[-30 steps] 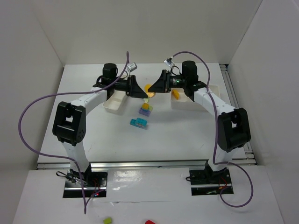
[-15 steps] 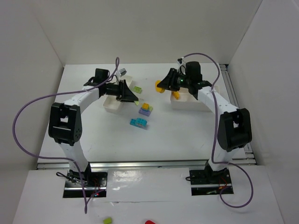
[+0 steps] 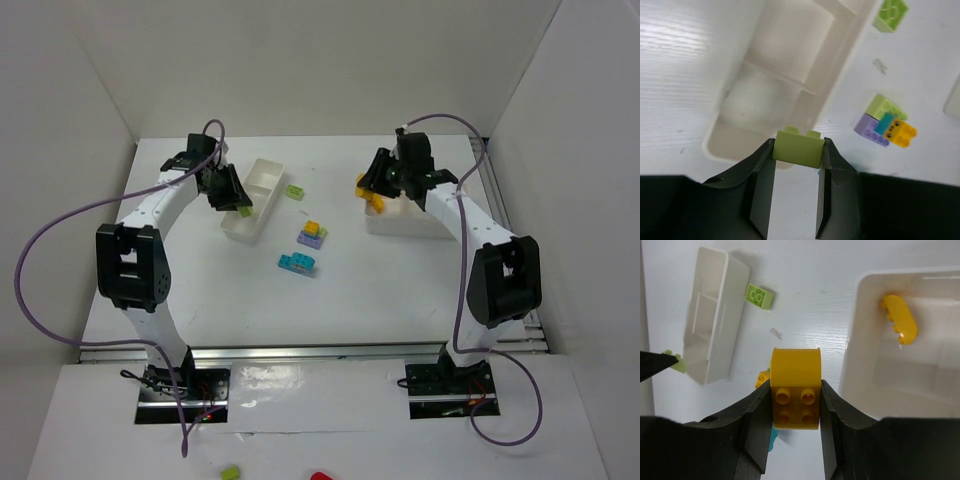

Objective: Sort the legos into containers by color

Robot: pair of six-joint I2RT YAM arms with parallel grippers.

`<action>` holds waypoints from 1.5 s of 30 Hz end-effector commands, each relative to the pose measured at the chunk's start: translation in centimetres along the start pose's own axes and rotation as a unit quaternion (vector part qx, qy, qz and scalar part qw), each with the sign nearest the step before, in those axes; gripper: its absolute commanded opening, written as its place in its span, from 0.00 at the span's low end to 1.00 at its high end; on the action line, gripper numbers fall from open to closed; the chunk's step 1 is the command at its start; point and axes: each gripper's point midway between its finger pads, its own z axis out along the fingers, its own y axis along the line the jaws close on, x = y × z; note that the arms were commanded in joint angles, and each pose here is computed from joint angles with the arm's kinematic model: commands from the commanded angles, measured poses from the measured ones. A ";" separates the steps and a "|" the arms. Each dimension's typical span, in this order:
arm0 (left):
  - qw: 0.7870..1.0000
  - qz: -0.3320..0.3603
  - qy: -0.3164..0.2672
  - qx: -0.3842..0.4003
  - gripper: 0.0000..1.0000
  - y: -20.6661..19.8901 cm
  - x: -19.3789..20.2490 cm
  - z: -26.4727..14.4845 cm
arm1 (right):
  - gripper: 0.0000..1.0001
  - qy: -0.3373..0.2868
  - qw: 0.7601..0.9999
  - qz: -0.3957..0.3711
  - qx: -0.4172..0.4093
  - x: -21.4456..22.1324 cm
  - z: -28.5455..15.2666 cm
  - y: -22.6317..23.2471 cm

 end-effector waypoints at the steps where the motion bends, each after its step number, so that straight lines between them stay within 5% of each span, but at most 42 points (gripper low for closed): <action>1: 0.995 -0.018 -0.007 -0.096 0.00 3.0 -0.1 0.5 | 0.36 -0.054 0.998 -0.018 0.031 -3.3 -2.2 0.4; 6: 0.991 -0.026 0.009 -0.128 0.03 4.4 0.4 1.2 | 0.37 -0.061 0.997 -0.017 0.053 -3.8 -2.2 -0.3; 7: 0.991 -0.026 0.009 -0.128 0.31 4.4 0.4 1.2 | 0.38 -0.064 0.996 -0.016 0.058 -3.9 -2.2 -0.4; 9: 0.992 -0.023 0.010 -0.126 0.59 4.0 0.6 1.3 | 0.38 -0.068 0.995 -0.016 0.064 -4.2 -2.0 -0.6; 12: 0.994 -0.006 0.002 -0.106 0.70 2.6 -0.1 0.8 | 0.40 -0.079 0.993 -0.016 0.084 -5.1 -1.6 -1.1; 23: 0.993 0.109 -0.035 0.016 0.73 -9.3 -0.5 -3.1 | 0.44 -0.084 0.971 -0.005 0.225 -5.8 1.4 -6.6; 26: 0.992 0.120 -0.016 0.018 0.85 -10.2 0.7 -2.2 | 0.48 -0.067 0.970 -0.010 0.235 -5.2 2.8 -7.4; 29: 0.992 0.127 0.000 0.018 0.89 -10.4 1.5 -1.6 | 0.86 -0.061 0.964 -0.015 0.259 -4.5 2.9 -8.1; 31: 0.991 0.132 0.002 0.021 0.89 -10.7 1.8 -1.6 | 1.00 -0.059 0.961 -0.026 0.271 -4.4 2.5 -8.0; 41: 0.996 0.081 0.037 -0.010 0.75 -11.5 2.8 3.6 | 0.94 -0.110 0.976 -0.102 0.158 -4.8 0.0 -0.6; 45: 0.997 -0.009 0.005 -0.074 0.69 -10.1 1.5 6.5 | 0.94 -0.095 0.977 -0.120 0.150 -3.8 0.8 0.3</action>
